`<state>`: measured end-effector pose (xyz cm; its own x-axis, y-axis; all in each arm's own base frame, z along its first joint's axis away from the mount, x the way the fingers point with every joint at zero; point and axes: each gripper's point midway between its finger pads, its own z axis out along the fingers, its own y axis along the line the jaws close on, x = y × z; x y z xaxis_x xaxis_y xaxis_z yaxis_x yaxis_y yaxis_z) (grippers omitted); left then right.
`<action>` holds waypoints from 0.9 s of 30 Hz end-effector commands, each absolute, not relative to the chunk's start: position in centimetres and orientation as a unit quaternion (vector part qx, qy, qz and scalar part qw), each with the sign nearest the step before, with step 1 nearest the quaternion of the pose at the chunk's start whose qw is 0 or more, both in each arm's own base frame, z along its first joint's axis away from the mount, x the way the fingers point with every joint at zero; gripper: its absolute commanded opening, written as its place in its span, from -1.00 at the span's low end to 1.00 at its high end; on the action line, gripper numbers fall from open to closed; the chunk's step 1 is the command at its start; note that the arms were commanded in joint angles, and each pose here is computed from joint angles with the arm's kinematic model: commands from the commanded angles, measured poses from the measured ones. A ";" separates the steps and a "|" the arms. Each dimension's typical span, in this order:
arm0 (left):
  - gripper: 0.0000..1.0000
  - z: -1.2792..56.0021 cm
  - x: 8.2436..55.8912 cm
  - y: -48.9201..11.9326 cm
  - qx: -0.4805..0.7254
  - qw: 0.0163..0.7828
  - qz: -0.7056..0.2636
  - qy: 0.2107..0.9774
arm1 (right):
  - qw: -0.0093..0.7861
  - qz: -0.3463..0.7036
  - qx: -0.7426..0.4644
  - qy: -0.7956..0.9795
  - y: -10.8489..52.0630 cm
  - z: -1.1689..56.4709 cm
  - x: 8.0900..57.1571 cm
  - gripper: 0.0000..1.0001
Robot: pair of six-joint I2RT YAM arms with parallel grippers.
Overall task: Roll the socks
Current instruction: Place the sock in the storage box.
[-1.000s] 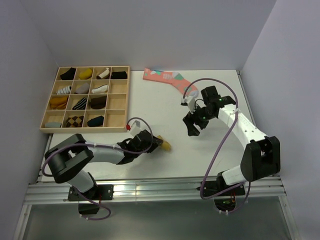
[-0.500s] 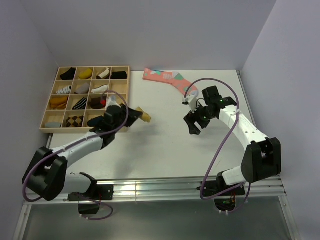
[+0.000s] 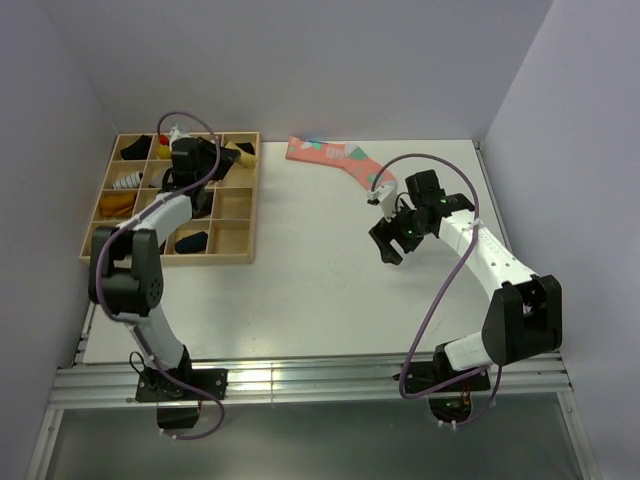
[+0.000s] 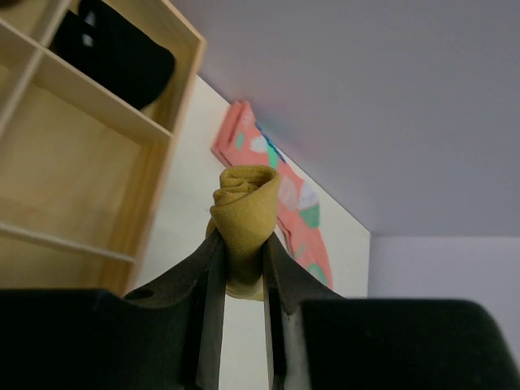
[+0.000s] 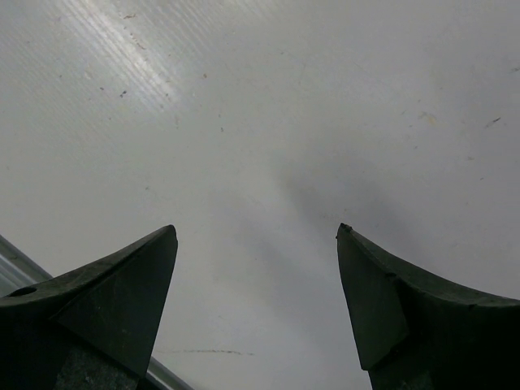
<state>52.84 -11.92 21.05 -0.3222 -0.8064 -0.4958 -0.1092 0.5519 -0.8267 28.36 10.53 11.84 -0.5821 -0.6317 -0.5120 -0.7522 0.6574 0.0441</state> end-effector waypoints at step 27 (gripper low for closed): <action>-0.99 5.7 61.1 -7.9 -0.421 0.361 -0.314 0.771 | 0.248 0.101 -0.382 0.885 9.8 9.8 30.7 0.71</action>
